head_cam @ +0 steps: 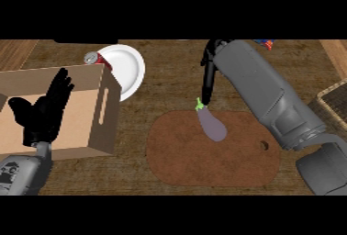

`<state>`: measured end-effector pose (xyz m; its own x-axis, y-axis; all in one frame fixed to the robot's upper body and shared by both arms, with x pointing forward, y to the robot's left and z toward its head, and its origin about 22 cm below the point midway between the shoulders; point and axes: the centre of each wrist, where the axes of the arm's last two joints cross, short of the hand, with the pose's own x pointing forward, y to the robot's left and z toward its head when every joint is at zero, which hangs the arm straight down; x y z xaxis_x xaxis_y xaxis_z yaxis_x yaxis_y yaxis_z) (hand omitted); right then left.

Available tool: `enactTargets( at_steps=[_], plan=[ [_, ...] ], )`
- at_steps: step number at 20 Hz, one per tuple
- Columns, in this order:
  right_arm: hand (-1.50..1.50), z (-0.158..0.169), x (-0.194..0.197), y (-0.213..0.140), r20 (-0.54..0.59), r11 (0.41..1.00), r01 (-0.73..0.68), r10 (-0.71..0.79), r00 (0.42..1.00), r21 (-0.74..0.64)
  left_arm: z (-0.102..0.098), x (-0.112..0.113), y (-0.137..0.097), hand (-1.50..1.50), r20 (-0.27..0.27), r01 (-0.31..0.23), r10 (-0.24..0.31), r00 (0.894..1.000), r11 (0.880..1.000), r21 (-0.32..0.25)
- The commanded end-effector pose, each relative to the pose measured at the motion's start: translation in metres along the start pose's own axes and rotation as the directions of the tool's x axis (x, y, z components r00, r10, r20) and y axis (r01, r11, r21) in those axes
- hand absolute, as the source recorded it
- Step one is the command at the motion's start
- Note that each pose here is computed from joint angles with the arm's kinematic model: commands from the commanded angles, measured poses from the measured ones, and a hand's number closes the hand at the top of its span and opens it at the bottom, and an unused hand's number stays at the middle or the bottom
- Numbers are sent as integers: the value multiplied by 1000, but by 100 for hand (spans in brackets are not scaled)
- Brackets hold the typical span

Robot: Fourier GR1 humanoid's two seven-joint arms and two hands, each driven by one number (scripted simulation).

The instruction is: Pick the eggplant from the cutting board and place it in the basket

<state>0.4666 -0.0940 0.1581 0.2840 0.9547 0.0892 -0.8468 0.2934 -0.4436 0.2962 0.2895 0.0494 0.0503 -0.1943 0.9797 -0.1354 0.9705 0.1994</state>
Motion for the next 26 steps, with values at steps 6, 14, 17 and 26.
enactTargets(
  at_steps=[6, 14, 17, 26],
  plan=[
    [-150, -39, -7, 40, 45, 999, 32, -30, 999, -35, 8, -15, -3, 0, -14, -12, 12, 1000, 1000, 6],
    [-150, -37, -12, 55, 63, 999, -8, 11, 998, -50, 4, 7, 9, 0, -22, -5, 5, 1000, 1000, 3],
    [-150, -32, -8, 49, 82, 998, 15, -10, 997, -62, 10, 3, 13, 0, -3, -1, 1, 1000, 1000, 29],
    [-150, -35, -36, 61, 85, 998, 14, -9, 996, -65, 4, -4, 11, 0, -16, 9, -8, 1000, 999, 33]
  ],
)
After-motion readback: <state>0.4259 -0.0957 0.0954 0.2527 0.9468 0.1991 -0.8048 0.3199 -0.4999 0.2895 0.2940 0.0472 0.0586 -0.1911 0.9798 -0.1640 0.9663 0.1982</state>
